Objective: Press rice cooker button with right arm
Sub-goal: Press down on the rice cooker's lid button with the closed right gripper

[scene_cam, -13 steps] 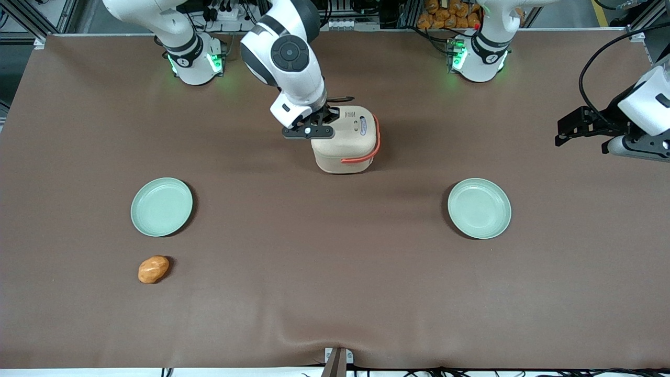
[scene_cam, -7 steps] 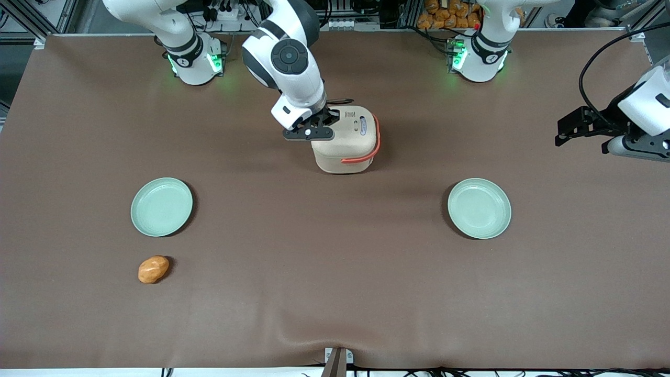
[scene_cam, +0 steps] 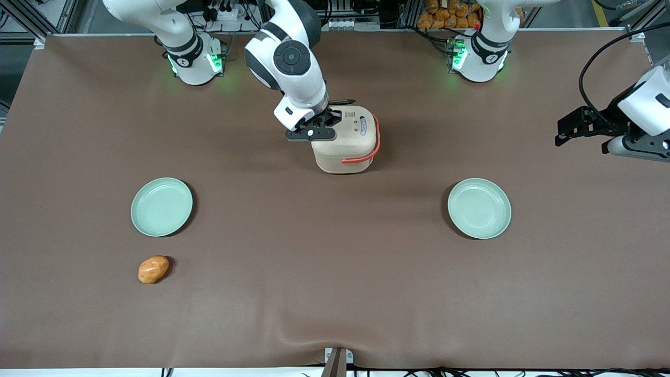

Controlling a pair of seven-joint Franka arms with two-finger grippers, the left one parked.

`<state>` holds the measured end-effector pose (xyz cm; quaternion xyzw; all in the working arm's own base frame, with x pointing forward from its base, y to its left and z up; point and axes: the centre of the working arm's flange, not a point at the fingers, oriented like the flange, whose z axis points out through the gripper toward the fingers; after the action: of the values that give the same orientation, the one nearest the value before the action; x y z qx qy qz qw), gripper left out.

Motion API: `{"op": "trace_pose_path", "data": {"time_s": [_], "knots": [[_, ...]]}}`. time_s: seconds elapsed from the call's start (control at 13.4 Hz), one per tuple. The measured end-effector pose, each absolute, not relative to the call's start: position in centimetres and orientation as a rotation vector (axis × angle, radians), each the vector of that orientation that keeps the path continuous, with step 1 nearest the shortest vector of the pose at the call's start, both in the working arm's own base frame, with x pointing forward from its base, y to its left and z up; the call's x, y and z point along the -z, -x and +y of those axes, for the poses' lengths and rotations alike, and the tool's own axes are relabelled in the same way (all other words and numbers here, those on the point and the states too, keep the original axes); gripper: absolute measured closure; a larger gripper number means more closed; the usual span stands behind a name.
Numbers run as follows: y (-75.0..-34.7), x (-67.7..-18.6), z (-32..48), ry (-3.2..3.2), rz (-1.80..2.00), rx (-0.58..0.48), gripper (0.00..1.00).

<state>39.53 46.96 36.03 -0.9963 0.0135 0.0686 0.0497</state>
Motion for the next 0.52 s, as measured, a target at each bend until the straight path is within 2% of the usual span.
{"op": "trace_pose_path", "data": {"time_s": [0.37, 0.52], "knots": [[-39.6, -36.3, 47.0, 3.028, 0.042, -0.189, 0.99], [-40.1, -38.0, 47.4, 3.014, 0.050, -0.177, 0.99]]}}
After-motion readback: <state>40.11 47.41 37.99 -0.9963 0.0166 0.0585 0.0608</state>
